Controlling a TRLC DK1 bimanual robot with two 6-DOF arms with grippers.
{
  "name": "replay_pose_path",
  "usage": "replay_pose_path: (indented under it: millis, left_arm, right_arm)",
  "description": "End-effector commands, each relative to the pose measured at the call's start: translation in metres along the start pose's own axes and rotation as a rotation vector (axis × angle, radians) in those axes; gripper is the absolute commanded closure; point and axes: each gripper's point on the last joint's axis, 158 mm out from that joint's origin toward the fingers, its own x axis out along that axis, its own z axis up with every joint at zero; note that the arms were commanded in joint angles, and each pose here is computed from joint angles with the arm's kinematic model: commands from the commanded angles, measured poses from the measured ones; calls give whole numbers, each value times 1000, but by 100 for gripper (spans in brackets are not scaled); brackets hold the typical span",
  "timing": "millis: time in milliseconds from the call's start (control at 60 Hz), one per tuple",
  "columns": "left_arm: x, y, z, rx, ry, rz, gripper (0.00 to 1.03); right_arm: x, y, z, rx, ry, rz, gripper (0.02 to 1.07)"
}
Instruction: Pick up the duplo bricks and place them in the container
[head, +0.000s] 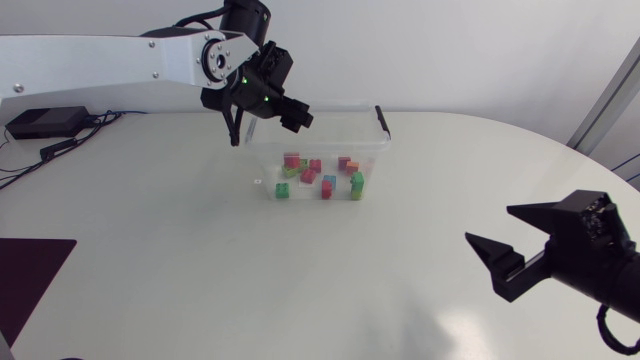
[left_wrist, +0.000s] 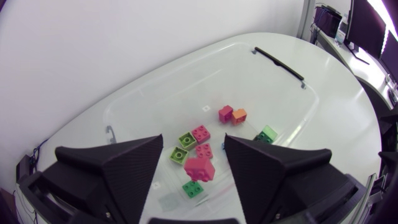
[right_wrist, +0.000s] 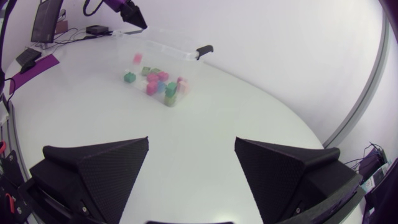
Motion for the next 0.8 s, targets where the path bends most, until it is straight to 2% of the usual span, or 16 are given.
replay_pose_path:
  millis: [0, 217, 383, 500, 650, 750, 783]
  left_arm:
    - [6, 13, 6, -21, -27, 40, 4]
    - [3, 44, 10, -59, -73, 183, 4]
    - [-34, 52, 18, -4, -157, 234, 4]
    - [-69, 56, 16, -24, -199, 249, 4]
    - [-93, 63, 0, -34, -203, 268, 4]
    - [-133, 72, -7, -62, -267, 304, 4]
    - [-136, 73, -9, -68, -273, 306, 4]
  right_arm:
    - [-4, -10, -10, -1, -11, -58, 7]
    - [-29, -35, -2, 2, -103, -204, 7]
    - [-45, -44, 2, -5, -165, -281, 7]
    - [-48, -47, -3, -6, -184, -315, 7]
    - [-50, -48, -10, -11, -201, -348, 7]
    - [-49, -49, -16, -8, -203, -364, 7]
    - [-49, -50, -16, -9, -205, -366, 7]
